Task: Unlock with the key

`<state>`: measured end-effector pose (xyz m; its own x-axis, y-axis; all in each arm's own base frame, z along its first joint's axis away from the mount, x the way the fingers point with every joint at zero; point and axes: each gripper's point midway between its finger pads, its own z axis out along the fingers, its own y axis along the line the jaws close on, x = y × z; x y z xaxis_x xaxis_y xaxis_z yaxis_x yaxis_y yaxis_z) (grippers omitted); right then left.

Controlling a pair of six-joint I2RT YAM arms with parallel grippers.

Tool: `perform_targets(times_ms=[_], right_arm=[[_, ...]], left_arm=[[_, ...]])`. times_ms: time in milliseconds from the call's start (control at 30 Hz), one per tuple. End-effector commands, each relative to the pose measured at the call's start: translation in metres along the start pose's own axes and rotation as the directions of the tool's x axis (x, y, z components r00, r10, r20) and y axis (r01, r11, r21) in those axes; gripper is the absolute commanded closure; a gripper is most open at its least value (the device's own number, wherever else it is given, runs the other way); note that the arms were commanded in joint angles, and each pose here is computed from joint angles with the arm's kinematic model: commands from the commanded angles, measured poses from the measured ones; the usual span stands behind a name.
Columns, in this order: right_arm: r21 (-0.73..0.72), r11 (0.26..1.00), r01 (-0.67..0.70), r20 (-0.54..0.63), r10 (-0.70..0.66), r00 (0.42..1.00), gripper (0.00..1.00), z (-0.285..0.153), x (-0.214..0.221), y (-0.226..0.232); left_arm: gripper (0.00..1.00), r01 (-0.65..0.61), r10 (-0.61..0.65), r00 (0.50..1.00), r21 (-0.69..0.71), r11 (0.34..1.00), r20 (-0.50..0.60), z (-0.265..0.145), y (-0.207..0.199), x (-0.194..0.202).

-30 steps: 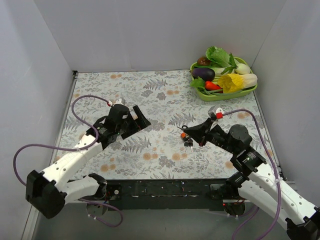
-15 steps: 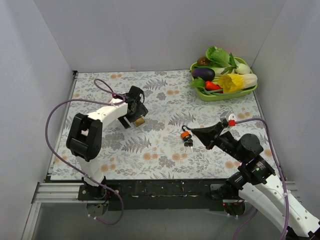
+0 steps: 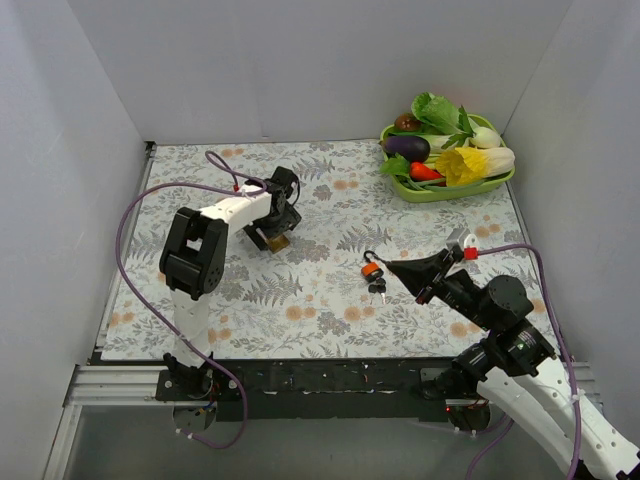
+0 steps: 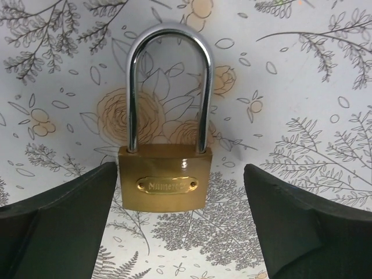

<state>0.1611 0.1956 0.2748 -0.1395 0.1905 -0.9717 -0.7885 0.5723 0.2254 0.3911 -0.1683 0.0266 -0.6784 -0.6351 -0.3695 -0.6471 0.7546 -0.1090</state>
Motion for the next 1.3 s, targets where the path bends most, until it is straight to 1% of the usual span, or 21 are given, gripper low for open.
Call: perform_targets(times_ms=[0, 33, 100, 133, 367, 533, 667, 800, 833, 900, 933, 1033, 1067, 1133, 1233, 1267], right_arm=[[-0.004, 1.0, 0.006, 0.017, -0.006, 1.0, 0.99, -0.001, -0.001, 0.001], [-0.002, 1.0, 0.006, 0.02, -0.006, 1.0, 0.99, -0.002, -0.001, 0.0], [0.0, 1.0, 0.001, 0.021, -0.001, 1.0, 0.99, -0.002, 0.0, 0.0], [-0.002, 1.0, 0.001, 0.026, -0.001, 1.0, 0.99, -0.003, -0.001, 0.001], [0.0, 1.0, -0.003, 0.015, 0.003, 1.0, 0.99, -0.001, 0.004, -0.001], [-0.002, 1.0, -0.009, 0.016, 0.009, 1.0, 0.99, -0.002, 0.004, 0.0], [0.005, 1.0, -0.011, 0.018, 0.011, 1.0, 0.99, -0.002, 0.005, -0.001], [0.008, 1.0, -0.016, 0.012, 0.016, 1.0, 0.99, -0.002, 0.007, -0.002], [0.01, 1.0, -0.016, 0.013, 0.015, 1.0, 0.99, -0.001, 0.006, -0.003], [0.012, 1.0, -0.024, 0.006, 0.024, 1.0, 0.99, 0.0, 0.009, -0.003], [0.012, 1.0, -0.027, 0.0, 0.027, 1.0, 0.99, 0.001, 0.011, -0.004], [0.007, 0.999, -0.039, -0.006, 0.039, 0.999, 0.99, 0.003, 0.014, -0.004], [0.006, 0.999, -0.041, -0.002, 0.041, 0.999, 0.99, 0.005, 0.014, -0.004], [0.008, 0.999, -0.05, -0.018, 0.05, 0.999, 0.99, 0.008, 0.019, -0.005], [0.009, 0.998, -0.069, -0.041, 0.07, 0.997, 0.99, 0.014, 0.026, -0.007], [0.007, 0.997, -0.074, -0.043, 0.075, 0.996, 0.99, 0.016, 0.027, -0.007]], left_arm=[[0.11, -0.019, 0.02, 0.998, -0.025, 1.0, 0.055, -0.005, -0.005, -0.017], [0.15, -0.027, 0.029, 0.998, -0.033, 0.999, 0.054, -0.003, -0.005, -0.018], [0.18, -0.039, 0.042, 0.998, -0.048, 0.998, 0.051, -0.001, -0.004, -0.018], [0.22, -0.043, 0.046, 0.998, -0.057, 0.997, 0.044, -0.001, -0.002, -0.017], [0.28, -0.05, 0.053, 0.998, -0.086, 0.995, 0.037, 0.0, 0.017, -0.009], [0.33, -0.093, 0.093, 0.996, -0.131, 0.987, -0.008, 0.015, 0.027, 0.004], [0.37, -0.116, 0.114, 0.993, -0.132, 0.984, -0.024, 0.02, 0.03, 0.011], [0.49, -0.13, 0.126, 0.991, -0.125, 0.984, -0.041, 0.024, 0.031, 0.015], [0.58, -0.131, 0.126, 0.991, -0.117, 0.985, -0.044, 0.024, 0.03, 0.016], [0.69, -0.131, 0.126, 0.99, -0.093, 0.987, -0.055, 0.022, 0.027, 0.019], [0.78, -0.123, 0.119, 0.992, -0.078, 0.989, -0.05, 0.021, 0.024, 0.018], [0.91, -0.099, 0.098, 0.994, -0.01, 0.995, -0.045, 0.008, 0.013, 0.015], [1.0, -0.088, 0.089, 0.995, 0.011, 0.996, -0.046, 0.004, 0.011, 0.015], [1.0, -0.034, 0.038, 0.998, 0.109, 0.993, -0.041, -0.016, -0.004, 0.011], [1.0, 0.044, -0.035, 0.998, 0.226, 0.973, -0.043, -0.04, -0.014, 0.008], [1.0, 0.059, -0.043, 0.997, 0.264, 0.963, -0.068, -0.048, -0.018, 0.012]])
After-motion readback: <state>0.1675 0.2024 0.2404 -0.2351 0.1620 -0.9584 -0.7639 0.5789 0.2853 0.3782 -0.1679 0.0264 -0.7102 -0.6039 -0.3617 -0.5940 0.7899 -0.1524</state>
